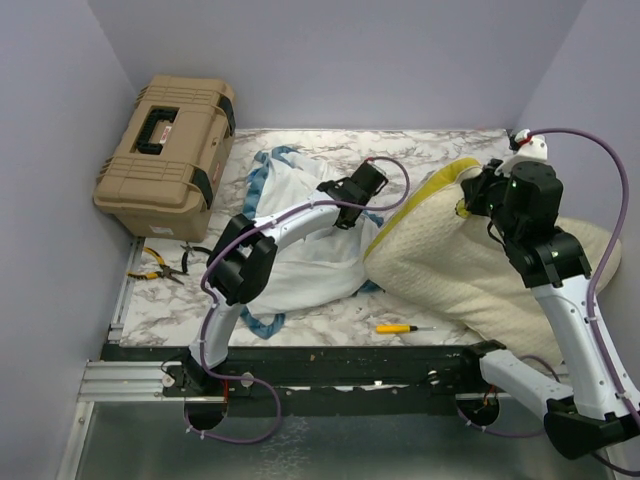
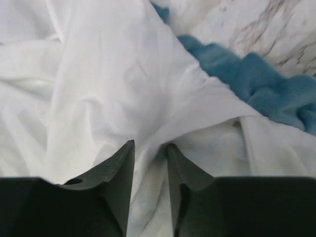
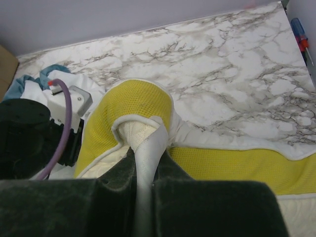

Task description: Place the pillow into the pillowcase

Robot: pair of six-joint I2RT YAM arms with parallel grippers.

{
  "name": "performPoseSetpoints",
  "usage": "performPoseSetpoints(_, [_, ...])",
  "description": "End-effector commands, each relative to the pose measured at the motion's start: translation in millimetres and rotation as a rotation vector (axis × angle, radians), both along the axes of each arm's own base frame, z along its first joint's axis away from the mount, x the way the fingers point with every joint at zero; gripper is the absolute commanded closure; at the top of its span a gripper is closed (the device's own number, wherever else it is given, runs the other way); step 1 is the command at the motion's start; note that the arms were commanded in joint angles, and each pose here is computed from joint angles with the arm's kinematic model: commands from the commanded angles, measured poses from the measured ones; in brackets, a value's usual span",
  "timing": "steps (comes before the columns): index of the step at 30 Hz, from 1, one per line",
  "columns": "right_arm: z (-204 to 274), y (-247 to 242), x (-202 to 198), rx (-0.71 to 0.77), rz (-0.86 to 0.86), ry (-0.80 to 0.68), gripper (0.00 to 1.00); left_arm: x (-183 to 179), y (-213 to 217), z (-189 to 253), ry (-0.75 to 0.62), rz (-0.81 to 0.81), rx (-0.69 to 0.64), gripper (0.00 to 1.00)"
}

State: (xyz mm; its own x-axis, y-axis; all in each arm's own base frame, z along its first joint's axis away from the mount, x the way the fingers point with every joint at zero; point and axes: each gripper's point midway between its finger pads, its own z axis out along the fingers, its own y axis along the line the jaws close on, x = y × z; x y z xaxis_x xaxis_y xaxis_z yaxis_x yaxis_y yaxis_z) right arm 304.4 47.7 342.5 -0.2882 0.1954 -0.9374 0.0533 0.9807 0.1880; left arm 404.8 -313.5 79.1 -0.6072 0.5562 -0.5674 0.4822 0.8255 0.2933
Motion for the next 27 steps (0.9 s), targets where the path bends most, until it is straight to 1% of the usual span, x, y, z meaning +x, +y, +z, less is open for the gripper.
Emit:
performPoseSetpoints(1, [7,-4,-8,-0.019,0.000,-0.009,1.00,29,-15,48,-0.107,0.039,-0.092,0.71])
performPoseSetpoints(2, [7,-3,-7,-0.019,0.008,-0.008,1.00,32,-17,56,-0.115,0.037,-0.115,0.73])
performPoseSetpoints(5, [5,3,-4,-0.015,0.036,-0.002,1.00,39,-20,82,-0.128,0.040,-0.203,0.86])
performPoseSetpoints(7, [4,7,0,-0.016,0.051,0.005,1.00,45,-15,101,-0.138,0.071,-0.266,0.97])
performPoseSetpoints(8, [4,9,3,-0.014,0.060,0.008,1.00,50,-10,109,-0.140,0.093,-0.298,0.99])
performPoseSetpoints(11, [8,16,12,-0.005,0.087,-0.001,1.00,59,2,131,-0.120,0.162,-0.432,1.00])
performPoseSetpoints(13, [9,21,18,0.002,0.104,-0.001,1.00,65,13,139,-0.104,0.197,-0.496,1.00])
performPoseSetpoints(14, [10,24,21,0.009,0.111,-0.002,1.00,65,17,141,-0.097,0.199,-0.506,0.93])
performPoseSetpoints(15, [10,26,24,0.014,0.117,-0.001,1.00,66,24,140,-0.093,0.205,-0.500,0.84])
performPoseSetpoints(17, [9,30,27,0.024,0.133,0.007,1.00,61,40,132,-0.078,0.222,-0.458,0.62])
performPoseSetpoints(18, [9,33,28,0.029,0.141,0.011,1.00,58,51,125,-0.062,0.236,-0.430,0.53])
performPoseSetpoints(20, [5,35,30,0.038,0.149,0.022,1.00,47,76,108,-0.020,0.280,-0.367,0.39])
performPoseSetpoints(21, [3,37,30,0.044,0.155,0.027,1.00,40,90,97,0.004,0.306,-0.332,0.35])
performPoseSetpoints(24, [-5,41,31,0.059,0.168,0.046,1.00,12,133,67,0.085,0.371,-0.231,0.26])
performPoseSetpoints(27, [-13,46,33,0.074,0.182,0.066,1.00,-21,174,43,0.173,0.445,-0.176,0.21])
